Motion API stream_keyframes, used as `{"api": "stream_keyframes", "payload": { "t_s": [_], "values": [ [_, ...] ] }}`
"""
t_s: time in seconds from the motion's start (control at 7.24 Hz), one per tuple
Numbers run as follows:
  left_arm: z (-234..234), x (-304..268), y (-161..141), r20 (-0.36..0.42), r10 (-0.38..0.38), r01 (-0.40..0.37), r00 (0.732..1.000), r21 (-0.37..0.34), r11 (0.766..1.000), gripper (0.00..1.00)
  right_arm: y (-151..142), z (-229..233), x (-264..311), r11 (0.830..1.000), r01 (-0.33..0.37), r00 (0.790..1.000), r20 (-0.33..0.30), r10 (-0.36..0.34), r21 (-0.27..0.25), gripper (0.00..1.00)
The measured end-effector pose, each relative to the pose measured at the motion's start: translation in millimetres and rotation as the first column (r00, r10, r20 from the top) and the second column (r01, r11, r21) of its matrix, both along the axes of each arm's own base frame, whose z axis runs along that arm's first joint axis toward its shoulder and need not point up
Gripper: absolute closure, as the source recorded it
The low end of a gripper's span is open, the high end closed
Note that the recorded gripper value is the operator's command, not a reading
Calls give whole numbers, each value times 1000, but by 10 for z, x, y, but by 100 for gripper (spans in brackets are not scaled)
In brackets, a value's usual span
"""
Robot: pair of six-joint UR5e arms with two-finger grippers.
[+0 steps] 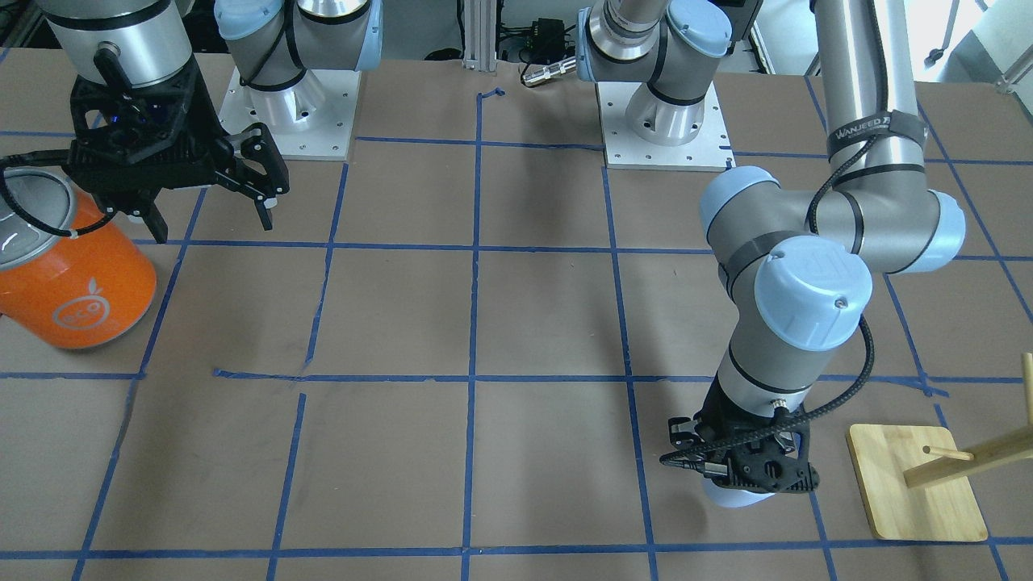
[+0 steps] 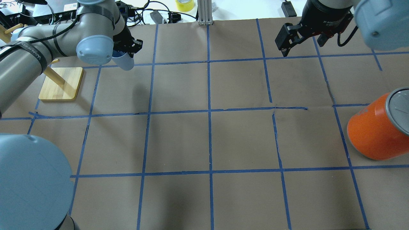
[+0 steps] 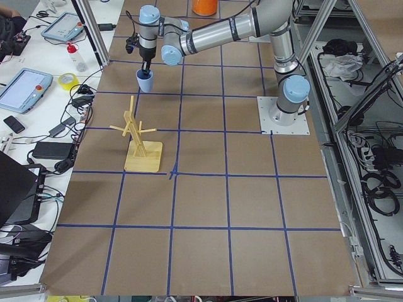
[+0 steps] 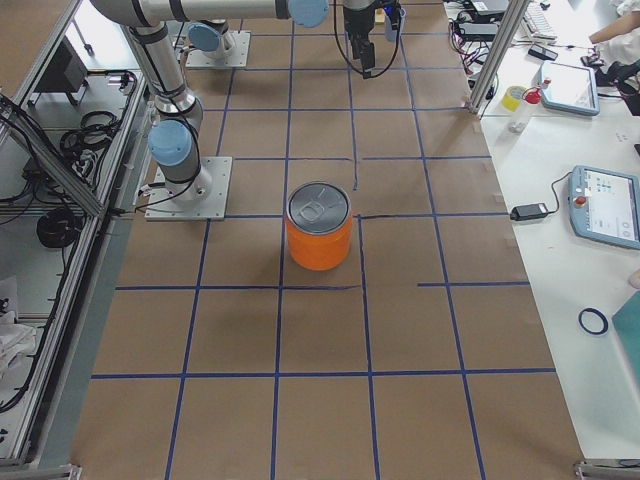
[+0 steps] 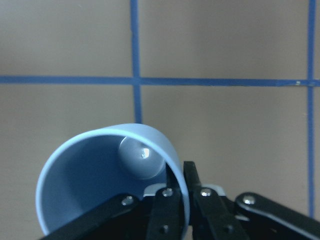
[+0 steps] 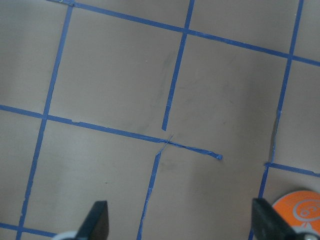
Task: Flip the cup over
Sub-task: 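Lift the cup with the left gripper and rotate it upright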
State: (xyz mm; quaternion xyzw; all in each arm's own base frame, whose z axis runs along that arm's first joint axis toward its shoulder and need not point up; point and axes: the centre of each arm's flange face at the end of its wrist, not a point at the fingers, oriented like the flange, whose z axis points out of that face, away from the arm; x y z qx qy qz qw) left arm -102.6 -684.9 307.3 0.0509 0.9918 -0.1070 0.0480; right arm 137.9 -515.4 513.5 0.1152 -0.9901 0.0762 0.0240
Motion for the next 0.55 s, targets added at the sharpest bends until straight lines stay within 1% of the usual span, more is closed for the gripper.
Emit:
{"api": "stream_keyframes", "payload": {
  "t_s": [0.28,0.55],
  "values": [
    [-280,138,11,12,13,-13,1000,14,1000,100,-2,0,-3,1000,0,1000,0,0,0,0],
    [-399,183,19,8,26,-26,1000,31,999,100,2,3,-3,1000,1,1000,0,-1,0,0]
  ]
}}
